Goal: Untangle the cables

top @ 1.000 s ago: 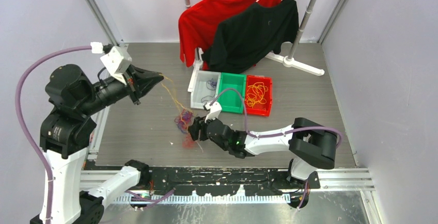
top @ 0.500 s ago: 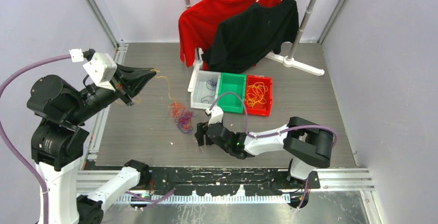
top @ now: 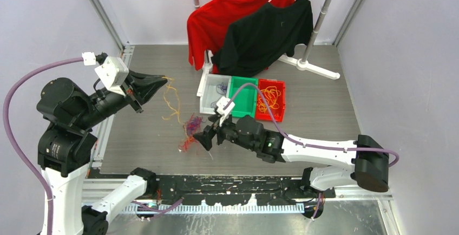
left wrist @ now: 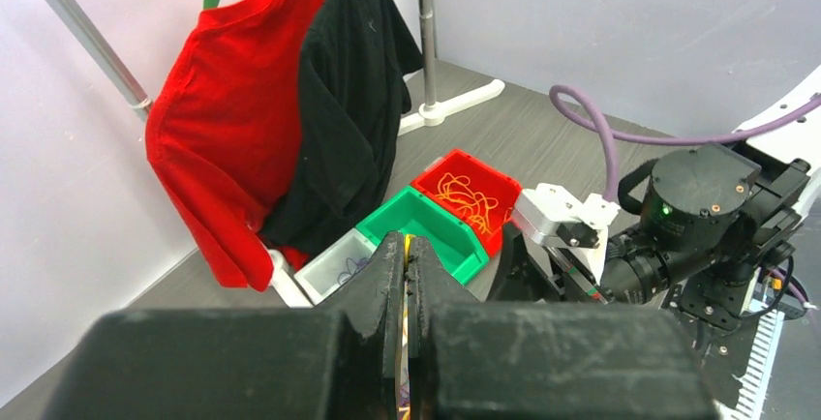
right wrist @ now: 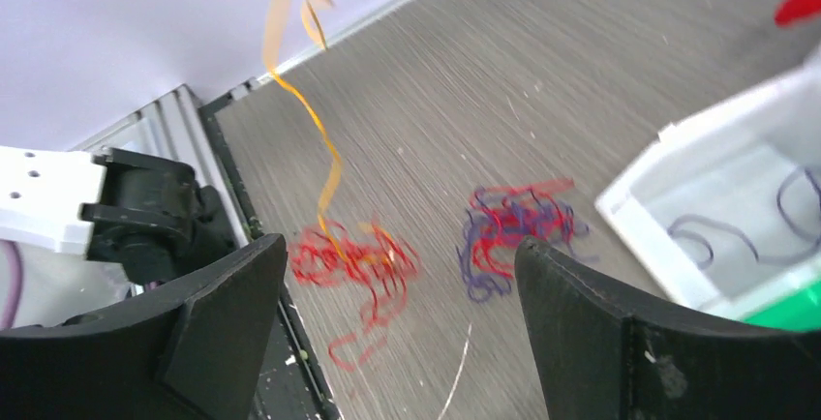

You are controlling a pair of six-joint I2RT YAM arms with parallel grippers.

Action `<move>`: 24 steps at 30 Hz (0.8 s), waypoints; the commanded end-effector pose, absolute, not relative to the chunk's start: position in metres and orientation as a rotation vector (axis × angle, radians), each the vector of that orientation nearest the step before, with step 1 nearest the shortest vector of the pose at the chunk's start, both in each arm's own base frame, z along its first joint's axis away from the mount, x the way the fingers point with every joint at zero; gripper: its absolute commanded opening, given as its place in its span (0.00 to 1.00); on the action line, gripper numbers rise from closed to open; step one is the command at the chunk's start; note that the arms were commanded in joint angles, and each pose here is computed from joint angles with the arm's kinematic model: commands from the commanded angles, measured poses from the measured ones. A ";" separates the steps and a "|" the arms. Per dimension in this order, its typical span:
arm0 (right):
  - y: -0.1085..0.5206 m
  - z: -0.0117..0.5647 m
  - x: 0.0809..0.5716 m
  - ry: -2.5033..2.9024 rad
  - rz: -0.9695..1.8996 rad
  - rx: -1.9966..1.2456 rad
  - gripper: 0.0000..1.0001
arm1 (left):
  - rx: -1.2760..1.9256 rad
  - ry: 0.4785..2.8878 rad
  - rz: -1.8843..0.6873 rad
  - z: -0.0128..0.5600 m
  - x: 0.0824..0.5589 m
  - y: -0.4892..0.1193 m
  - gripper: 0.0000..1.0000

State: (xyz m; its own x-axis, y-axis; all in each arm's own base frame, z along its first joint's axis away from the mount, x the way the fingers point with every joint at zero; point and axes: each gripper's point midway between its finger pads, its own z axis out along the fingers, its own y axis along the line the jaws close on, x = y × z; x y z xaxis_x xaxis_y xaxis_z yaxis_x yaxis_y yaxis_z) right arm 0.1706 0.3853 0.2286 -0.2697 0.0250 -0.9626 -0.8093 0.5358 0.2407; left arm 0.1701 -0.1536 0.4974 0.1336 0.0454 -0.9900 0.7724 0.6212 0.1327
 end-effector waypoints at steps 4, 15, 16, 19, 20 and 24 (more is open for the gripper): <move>0.424 0.289 0.162 1.450 0.976 -0.891 0.93 | 0.779 1.323 -0.696 0.506 0.158 -0.162 0.00; 0.456 0.286 0.184 1.471 0.966 -0.863 0.78 | 0.803 1.290 -0.799 0.520 0.136 -0.169 0.00; 0.457 0.284 0.184 1.478 0.970 -0.863 0.77 | 0.806 1.286 -0.811 0.521 0.134 -0.170 0.00; 0.455 0.275 0.186 1.497 0.964 -0.854 0.72 | 0.807 1.276 -0.841 0.526 0.128 -0.171 0.00; 0.453 0.274 0.187 1.500 0.964 -0.844 0.70 | 0.804 1.274 -0.846 0.528 0.127 -0.171 0.00; 0.448 0.265 0.191 1.522 0.963 -0.816 0.61 | 0.804 1.265 -0.865 0.532 0.122 -0.172 0.00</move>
State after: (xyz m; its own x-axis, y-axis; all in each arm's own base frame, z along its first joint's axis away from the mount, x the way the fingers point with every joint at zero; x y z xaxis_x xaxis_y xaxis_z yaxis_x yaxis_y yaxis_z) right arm 0.1873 0.4508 0.2478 -0.1605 -0.0739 -0.9843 -0.8986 0.4235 0.1147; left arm 0.1366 -0.1698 0.5119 0.0555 -0.0565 -0.9969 0.8671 0.4977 0.0201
